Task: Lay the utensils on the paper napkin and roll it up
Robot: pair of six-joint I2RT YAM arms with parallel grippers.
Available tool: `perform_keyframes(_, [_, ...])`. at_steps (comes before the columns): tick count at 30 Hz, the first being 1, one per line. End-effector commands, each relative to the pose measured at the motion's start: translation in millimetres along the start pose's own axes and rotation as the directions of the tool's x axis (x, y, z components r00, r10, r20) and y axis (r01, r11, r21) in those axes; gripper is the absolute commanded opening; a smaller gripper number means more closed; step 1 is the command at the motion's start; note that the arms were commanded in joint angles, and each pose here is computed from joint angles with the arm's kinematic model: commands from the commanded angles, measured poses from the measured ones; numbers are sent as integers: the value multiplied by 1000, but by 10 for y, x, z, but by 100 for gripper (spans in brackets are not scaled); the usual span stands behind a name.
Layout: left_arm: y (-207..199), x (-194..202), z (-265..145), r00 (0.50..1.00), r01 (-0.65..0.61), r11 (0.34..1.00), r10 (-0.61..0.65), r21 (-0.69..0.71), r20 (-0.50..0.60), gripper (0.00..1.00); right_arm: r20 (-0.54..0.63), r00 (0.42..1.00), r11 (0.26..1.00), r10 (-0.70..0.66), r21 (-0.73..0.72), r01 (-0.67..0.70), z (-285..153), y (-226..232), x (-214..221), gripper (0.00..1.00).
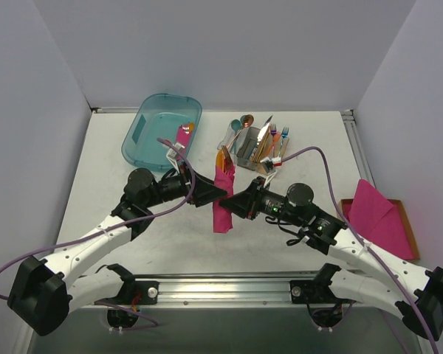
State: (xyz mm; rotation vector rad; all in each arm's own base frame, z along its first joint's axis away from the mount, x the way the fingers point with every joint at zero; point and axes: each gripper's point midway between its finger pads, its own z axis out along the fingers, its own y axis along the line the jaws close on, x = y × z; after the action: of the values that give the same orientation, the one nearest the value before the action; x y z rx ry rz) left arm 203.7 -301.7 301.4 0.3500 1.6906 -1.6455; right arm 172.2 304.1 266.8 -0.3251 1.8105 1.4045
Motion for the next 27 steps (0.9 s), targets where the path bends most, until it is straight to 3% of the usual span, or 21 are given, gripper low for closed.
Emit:
perform_keyframes(1, [-167,-123,17,997,-14,997,9,76,71,93,95,994,996,-50,-74,57,-24,245,-259,0])
perform_keyframes(12, [-212,-100,135,991,21,997,-31,79,127,96,88,994,995,-59,-75,65,57,259,-242,0])
perform_keyframes(17, [-212,-47,195,992,25,997,-33,72,125,79,92,994,996,-63,-57,69,61,245,-248,0])
perform_keyframes(22, [-104,32,211,992,38,999,-41,26,120,77,105,992,996,-76,-48,81,33,267,-293,0])
perform_keyframes(27, [-94,9,192,991,38,999,-39,7,132,59,105,991,996,-79,-41,84,31,267,-293,0])
